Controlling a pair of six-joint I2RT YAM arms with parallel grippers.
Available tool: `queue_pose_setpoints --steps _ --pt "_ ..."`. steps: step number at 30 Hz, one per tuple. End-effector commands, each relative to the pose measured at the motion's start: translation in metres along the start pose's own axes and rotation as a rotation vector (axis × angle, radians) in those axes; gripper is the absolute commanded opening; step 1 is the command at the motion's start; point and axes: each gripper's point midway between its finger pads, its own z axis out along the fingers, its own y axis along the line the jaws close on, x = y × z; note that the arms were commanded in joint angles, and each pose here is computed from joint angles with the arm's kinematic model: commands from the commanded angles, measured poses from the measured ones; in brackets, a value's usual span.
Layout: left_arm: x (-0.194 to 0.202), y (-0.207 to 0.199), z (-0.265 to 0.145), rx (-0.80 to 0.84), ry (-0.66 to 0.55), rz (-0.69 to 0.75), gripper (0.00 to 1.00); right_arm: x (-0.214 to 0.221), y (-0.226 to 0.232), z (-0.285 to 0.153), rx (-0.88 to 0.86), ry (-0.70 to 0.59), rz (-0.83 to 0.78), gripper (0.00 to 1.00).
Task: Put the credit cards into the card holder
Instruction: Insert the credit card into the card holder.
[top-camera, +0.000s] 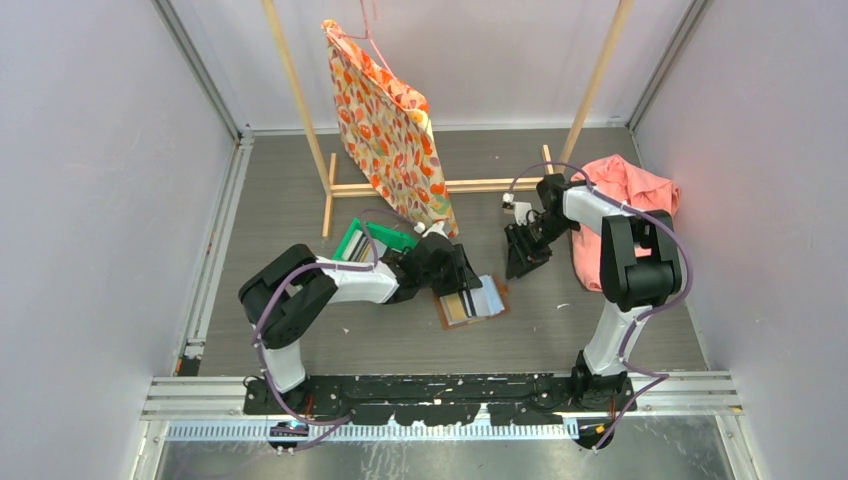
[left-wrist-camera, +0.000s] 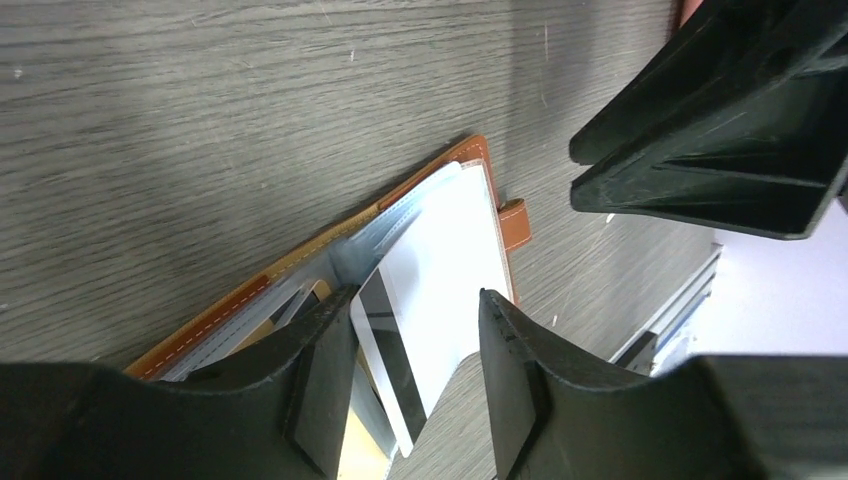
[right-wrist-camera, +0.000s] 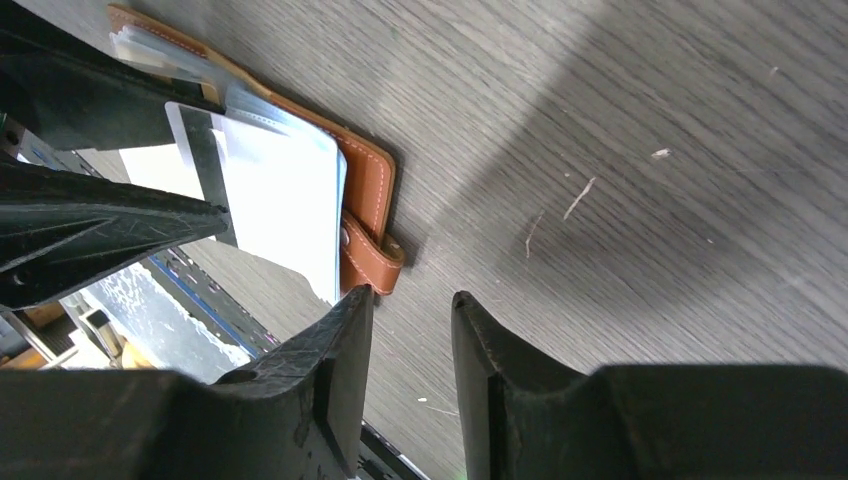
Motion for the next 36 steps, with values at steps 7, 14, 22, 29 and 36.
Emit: queue_pose_setpoints --steps 7,14,22,29,36 --pt "-0.011 0.018 -0.021 -0.140 0.002 0.119 0.60 -0.008 0.018 -0.016 -0.036 -0.064 -0.068 0.41" --pt "-0.023 0.010 -0.030 -0.161 -0.018 0.171 0.61 -0.008 0.021 -0.016 -0.047 -0.065 -0.071 0.42" --pt "-0.029 0.010 -0.038 -0.192 -0.017 0.225 0.62 -0.009 0.024 -0.017 -0.064 -0.072 -0.080 0.42" --pt "-0.038 0.003 -0.045 -0.197 -0.026 0.294 0.64 -0.009 0.026 -0.018 -0.076 -0.076 -0.085 0.42" --pt "-0.041 0.000 -0.049 -0.200 -0.032 0.322 0.64 -0.008 0.028 -0.018 -0.080 -0.076 -0.088 0.42"
